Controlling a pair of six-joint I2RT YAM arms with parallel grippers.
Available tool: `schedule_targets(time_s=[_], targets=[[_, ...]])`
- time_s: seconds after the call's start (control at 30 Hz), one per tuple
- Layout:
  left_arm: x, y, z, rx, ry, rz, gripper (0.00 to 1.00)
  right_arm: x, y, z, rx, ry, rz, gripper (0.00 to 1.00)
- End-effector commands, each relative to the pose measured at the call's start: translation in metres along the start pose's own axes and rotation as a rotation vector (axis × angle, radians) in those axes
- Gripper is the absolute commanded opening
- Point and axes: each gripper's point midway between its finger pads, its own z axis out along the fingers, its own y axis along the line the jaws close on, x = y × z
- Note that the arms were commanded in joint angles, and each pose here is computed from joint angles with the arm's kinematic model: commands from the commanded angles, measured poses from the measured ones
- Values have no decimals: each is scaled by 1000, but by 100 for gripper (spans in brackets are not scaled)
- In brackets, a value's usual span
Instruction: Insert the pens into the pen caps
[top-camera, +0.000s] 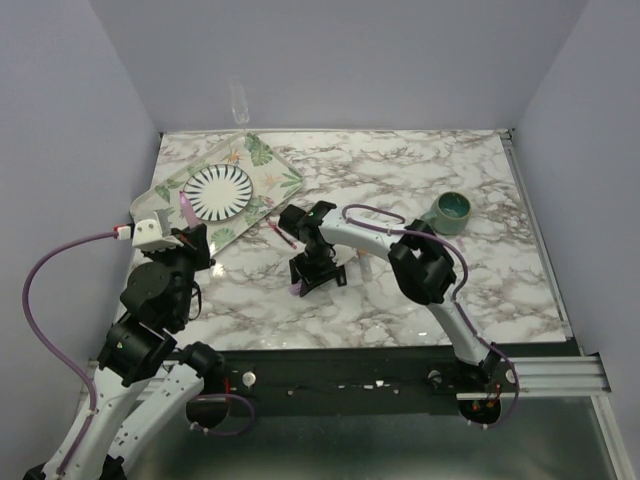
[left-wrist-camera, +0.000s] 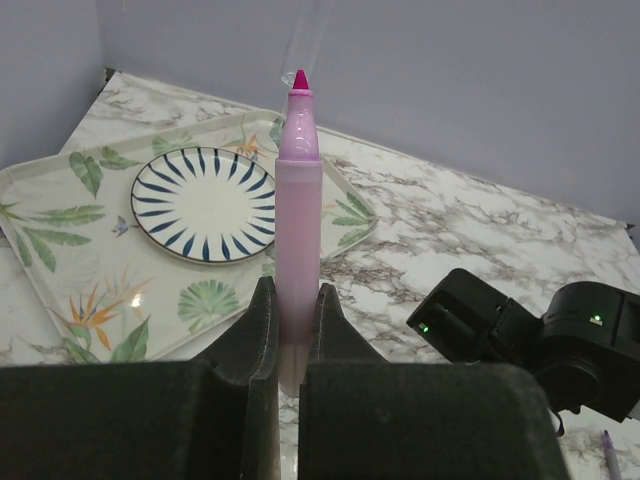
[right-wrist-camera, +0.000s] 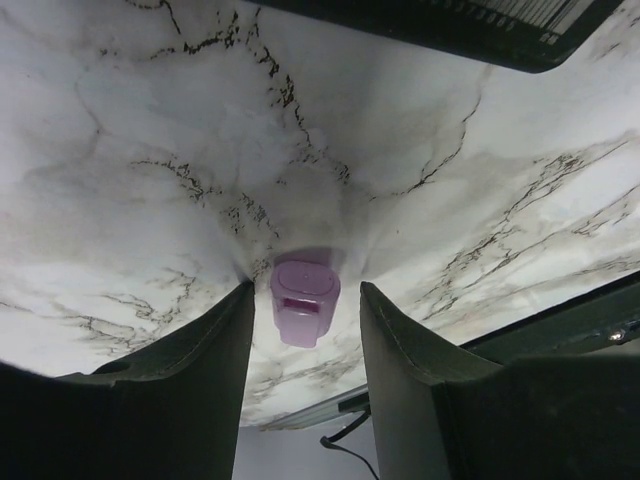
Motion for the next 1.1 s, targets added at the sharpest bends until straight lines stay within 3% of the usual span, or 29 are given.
schedule_targets(time_s=[0.0,0.33,0.5,1.07], targets=[[-4,-2,-1,12,-23,-17,0,-18,-5,25,64,-76,95,53],[-4,-3,-2,20,-23,-19,0,-29,-24,36,124,-186,120,52],[-6,-3,-3,24,-30,-25,0,-36,-37,34,126,-260,153,45],[-11,-7,-12,66,-47,-43,0,-41,-47,36,79,-435,136,45]])
